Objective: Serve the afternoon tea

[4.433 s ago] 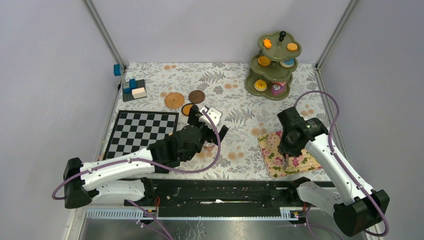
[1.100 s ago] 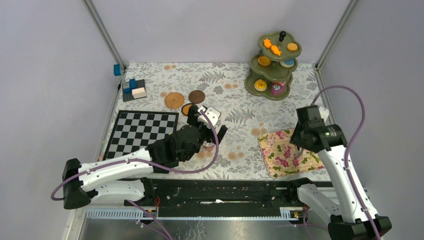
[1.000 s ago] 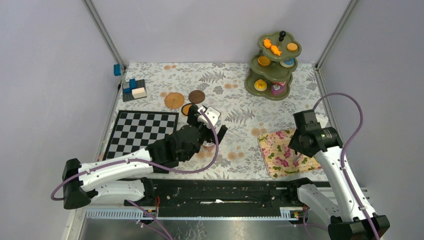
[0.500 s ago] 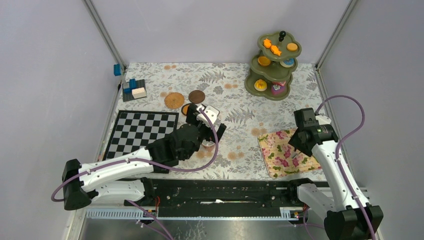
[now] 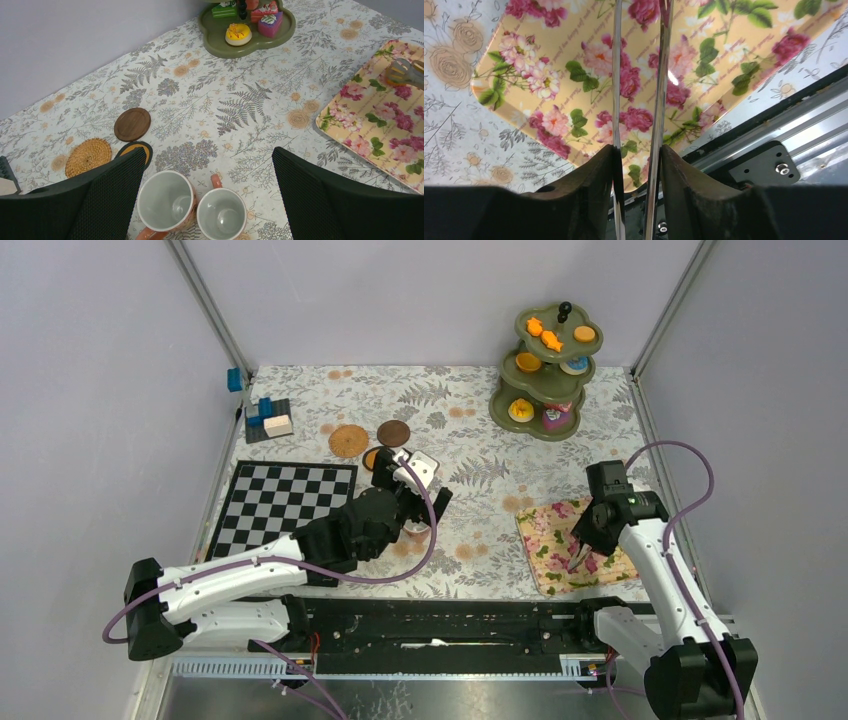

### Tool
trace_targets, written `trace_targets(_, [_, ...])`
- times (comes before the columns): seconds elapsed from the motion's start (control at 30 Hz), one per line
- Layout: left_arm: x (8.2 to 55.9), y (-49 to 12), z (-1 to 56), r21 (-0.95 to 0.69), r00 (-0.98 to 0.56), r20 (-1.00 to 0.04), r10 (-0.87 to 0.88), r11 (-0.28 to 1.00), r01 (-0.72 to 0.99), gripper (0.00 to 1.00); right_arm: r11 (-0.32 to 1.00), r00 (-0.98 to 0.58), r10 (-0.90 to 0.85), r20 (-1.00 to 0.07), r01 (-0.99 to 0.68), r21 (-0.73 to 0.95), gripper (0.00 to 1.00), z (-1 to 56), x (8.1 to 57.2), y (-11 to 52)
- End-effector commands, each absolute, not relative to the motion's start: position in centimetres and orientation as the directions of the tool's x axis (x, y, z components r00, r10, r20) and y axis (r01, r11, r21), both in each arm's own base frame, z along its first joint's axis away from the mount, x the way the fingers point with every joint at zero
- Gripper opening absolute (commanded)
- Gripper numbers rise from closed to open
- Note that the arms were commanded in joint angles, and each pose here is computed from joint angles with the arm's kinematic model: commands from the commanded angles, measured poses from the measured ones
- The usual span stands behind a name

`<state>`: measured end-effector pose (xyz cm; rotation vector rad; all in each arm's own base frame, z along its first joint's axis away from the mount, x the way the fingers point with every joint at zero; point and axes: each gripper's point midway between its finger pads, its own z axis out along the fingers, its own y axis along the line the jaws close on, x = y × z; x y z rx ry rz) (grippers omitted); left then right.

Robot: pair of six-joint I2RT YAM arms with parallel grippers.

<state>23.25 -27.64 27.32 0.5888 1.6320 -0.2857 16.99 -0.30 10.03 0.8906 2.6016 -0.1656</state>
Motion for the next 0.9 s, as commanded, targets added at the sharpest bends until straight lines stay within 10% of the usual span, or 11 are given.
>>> trace_targets(0.0, [23.2,-27.6,29.0,0.096,-0.032,-0.991,0.133,0.842,0.531,0.99,0.809,-0.743,0.566,-0.357,0.584,0.066,0.41,10.6,17.4,0.9])
trace_targets(0.63, [23.9,-29.5,27.3,0.124,-0.086,-0.976,0.200,0.835,0.536,0.99,0.795,-0.684,0.581,-0.442,0.593,0.128,0.25,13.0,16.4,0.4])
trace_targets(0.87, [23.2,-31.9,29.8,-0.002,-0.181,-0.975,0.126,0.816,0.578,0.99,0.803,-0.682,0.572,-0.455,0.579,0.141,0.34,13.8,16.0,0.5])
